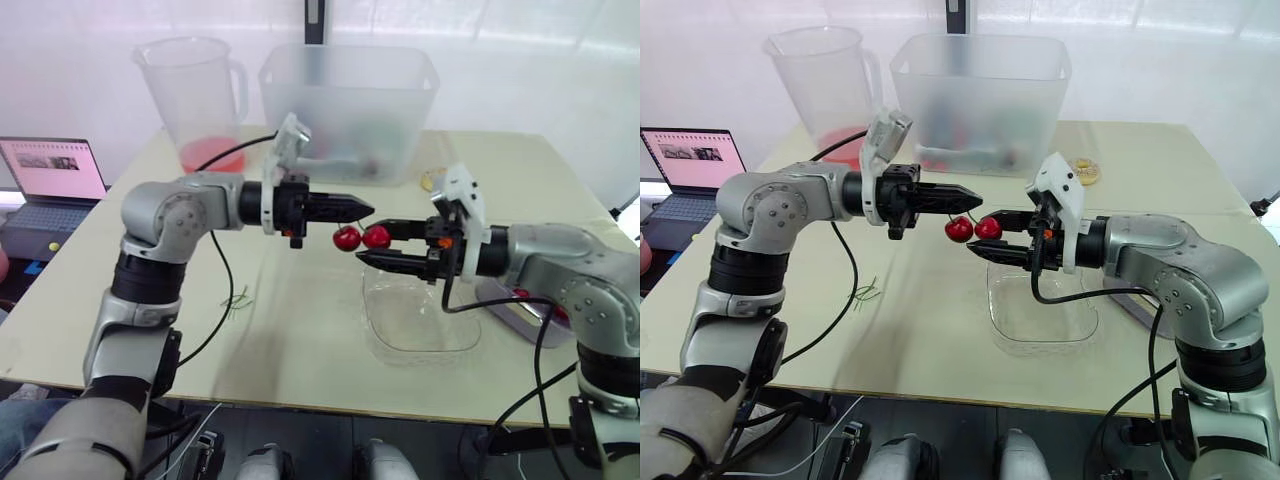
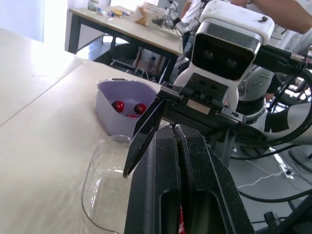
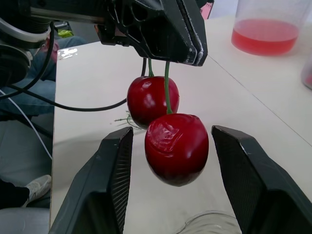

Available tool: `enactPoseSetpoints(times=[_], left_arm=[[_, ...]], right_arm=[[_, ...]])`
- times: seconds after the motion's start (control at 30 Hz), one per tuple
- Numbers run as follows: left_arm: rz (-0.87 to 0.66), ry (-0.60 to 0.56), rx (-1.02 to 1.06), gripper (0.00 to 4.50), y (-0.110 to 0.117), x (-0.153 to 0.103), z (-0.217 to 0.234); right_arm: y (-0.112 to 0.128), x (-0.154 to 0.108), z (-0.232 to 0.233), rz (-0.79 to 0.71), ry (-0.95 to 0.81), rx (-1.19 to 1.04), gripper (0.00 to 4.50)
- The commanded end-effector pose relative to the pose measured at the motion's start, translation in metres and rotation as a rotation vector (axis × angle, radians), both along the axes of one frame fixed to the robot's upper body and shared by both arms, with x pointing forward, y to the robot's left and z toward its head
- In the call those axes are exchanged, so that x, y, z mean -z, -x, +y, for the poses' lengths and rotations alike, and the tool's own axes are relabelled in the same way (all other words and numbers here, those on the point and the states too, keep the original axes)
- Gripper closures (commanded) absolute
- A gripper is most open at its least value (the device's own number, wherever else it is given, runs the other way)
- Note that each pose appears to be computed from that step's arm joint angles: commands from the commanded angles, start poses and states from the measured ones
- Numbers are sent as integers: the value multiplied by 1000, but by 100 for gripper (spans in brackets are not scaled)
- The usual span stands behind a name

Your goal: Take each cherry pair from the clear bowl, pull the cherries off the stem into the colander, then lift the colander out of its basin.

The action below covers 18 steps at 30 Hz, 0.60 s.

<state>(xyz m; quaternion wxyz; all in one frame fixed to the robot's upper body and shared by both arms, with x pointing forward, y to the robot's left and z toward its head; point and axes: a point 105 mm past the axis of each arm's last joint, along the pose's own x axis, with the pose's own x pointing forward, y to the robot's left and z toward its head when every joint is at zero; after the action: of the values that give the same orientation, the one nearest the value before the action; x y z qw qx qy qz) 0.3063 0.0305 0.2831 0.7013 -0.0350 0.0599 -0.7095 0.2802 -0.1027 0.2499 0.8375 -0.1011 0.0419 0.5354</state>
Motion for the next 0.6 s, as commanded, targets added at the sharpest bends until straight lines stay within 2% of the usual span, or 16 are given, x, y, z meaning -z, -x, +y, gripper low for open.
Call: enactPoseSetpoints(times=[0.03, 0.07, 0.1, 0.33, 0.6], left_arm=[[-37, 14, 12, 450, 5, -5, 0], [-37, 14, 11, 450, 5, -5, 0], [-38, 13, 9, 450, 5, -5, 0], [-44, 20, -2, 450, 5, -7, 1], [-64, 32, -13, 450, 3, -9, 1]], right_arm=[[3, -12, 1, -58, -25, -8, 313], [4, -11, 1, -58, -24, -11, 356], [4, -11, 1, -57, -23, -11, 379], [7, -9, 0, -33, -21, -24, 379], [10, 9, -12, 80, -38, -6, 379]])
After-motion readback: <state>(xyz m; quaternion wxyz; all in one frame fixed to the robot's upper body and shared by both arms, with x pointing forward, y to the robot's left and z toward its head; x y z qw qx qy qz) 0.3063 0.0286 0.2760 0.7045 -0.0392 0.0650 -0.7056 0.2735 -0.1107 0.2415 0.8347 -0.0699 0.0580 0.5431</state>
